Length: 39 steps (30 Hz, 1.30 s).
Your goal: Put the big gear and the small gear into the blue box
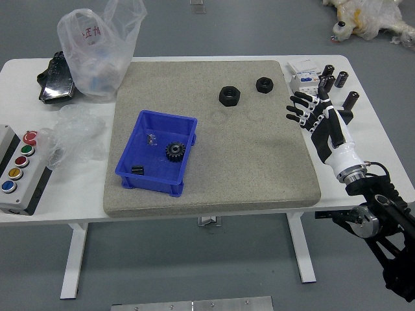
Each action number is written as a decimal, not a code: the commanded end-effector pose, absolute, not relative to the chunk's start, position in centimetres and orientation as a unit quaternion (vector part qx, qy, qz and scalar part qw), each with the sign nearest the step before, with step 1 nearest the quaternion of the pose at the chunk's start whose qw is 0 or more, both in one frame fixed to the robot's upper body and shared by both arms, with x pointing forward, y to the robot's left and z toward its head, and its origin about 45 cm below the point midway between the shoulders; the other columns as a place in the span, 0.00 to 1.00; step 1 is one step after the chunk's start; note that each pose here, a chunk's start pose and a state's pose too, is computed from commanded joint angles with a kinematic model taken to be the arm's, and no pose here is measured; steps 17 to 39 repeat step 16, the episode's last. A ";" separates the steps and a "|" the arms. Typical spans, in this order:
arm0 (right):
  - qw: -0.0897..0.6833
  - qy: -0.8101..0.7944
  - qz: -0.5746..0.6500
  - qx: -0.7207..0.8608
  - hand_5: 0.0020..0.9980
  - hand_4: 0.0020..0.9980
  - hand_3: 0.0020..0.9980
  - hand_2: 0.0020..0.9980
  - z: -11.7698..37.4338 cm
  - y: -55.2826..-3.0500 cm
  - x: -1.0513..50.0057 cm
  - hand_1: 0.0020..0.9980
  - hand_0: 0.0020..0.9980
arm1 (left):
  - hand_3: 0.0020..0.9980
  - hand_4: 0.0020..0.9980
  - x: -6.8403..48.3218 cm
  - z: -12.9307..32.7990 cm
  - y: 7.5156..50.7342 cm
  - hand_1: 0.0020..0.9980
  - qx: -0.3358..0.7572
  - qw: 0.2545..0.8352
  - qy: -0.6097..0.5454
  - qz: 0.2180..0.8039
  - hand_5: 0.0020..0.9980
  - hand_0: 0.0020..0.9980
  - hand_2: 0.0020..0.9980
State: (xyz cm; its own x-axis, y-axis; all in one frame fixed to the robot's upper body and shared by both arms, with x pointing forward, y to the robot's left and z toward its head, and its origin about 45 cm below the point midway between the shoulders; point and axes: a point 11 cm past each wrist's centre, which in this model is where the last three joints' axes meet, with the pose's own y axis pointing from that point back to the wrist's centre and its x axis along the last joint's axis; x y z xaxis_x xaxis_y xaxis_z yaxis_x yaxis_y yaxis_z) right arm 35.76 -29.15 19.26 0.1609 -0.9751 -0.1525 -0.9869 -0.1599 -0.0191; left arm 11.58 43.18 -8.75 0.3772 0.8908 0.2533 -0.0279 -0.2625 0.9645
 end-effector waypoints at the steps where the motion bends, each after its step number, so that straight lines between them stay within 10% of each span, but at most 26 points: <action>1: 0.058 0.645 0.053 -0.760 1.00 0.98 0.75 0.79 19.3 -29.1 35.7 0.77 0.79 | 0.76 0.56 11.6 -8.8 43.1 0.80 0.655 0.510 0.330 0.450 0.52 0.81 0.79; 39: 0.056 0.641 0.056 -0.763 1.00 0.98 0.74 0.80 19.2 -29.0 35.7 0.76 0.79 | 0.76 0.57 11.5 -8.8 43.1 0.80 0.657 0.510 0.329 0.448 0.51 0.81 0.79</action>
